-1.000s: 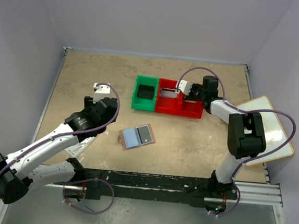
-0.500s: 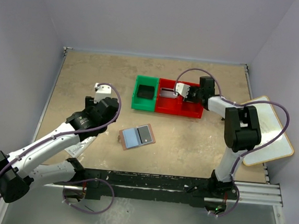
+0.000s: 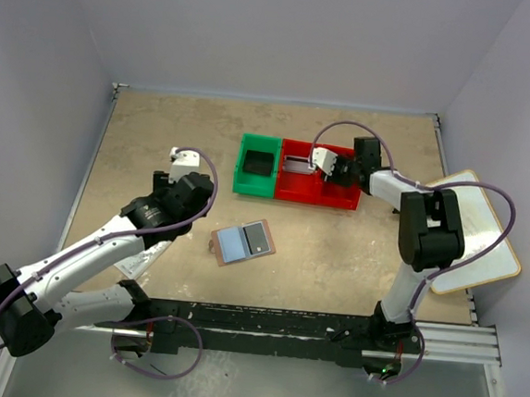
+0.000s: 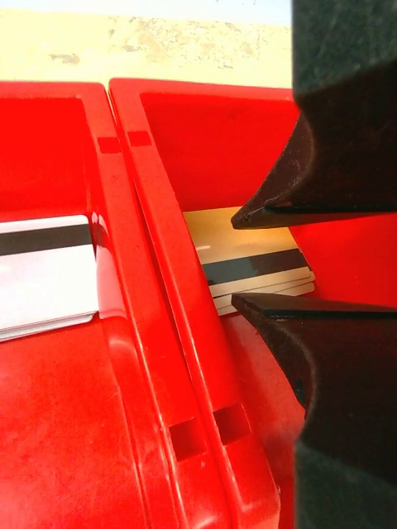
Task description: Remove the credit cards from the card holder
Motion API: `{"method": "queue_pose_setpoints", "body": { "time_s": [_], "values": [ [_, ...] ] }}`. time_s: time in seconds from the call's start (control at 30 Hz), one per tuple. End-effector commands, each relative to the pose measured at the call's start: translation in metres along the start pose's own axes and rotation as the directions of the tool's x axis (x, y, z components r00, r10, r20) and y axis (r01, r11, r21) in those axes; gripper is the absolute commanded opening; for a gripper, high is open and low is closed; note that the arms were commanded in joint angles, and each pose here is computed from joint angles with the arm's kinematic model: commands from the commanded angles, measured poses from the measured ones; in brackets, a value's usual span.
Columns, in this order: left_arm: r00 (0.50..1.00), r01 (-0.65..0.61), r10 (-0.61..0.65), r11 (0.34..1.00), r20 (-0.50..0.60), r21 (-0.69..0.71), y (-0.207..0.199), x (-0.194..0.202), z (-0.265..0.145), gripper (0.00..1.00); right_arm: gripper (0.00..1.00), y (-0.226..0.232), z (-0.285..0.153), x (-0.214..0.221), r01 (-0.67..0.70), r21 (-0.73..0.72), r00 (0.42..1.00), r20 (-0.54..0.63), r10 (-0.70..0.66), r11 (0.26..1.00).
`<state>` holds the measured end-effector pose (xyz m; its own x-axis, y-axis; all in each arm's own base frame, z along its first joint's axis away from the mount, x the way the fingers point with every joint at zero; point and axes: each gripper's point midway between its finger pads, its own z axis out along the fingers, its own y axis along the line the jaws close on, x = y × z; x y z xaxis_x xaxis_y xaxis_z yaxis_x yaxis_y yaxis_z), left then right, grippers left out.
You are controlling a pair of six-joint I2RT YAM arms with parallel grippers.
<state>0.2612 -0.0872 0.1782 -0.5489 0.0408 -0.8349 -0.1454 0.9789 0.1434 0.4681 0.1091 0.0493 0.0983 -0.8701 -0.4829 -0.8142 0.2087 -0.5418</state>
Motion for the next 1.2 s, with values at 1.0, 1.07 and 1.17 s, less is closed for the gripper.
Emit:
{"method": "queue_pose_setpoints", "body": {
  "time_s": [1.0, 1.07, 1.17],
  "values": [
    [0.953, 0.111, 0.005, 0.925, -0.303, 0.364, -0.143, 0.062, 0.048, 0.69, 0.54, 0.178, -0.111, -0.168, -0.885, -0.466, -0.026, 0.097, 0.995, 0.022],
    [0.942, 0.113, 0.019, 0.922, -0.335, 0.371, -0.147, 0.076, 0.051, 0.69, 0.54, 0.194, -0.107, -0.169, -0.882, -0.472, -0.027, 0.056, 0.998, 0.002],
    [0.924, 0.105, 0.049, 0.921, -0.380, 0.374, -0.149, 0.097, 0.054, 0.66, 0.55, 0.217, -0.099, -0.176, -0.869, -0.494, -0.010, -0.013, 1.000, -0.015]
  ]
}}
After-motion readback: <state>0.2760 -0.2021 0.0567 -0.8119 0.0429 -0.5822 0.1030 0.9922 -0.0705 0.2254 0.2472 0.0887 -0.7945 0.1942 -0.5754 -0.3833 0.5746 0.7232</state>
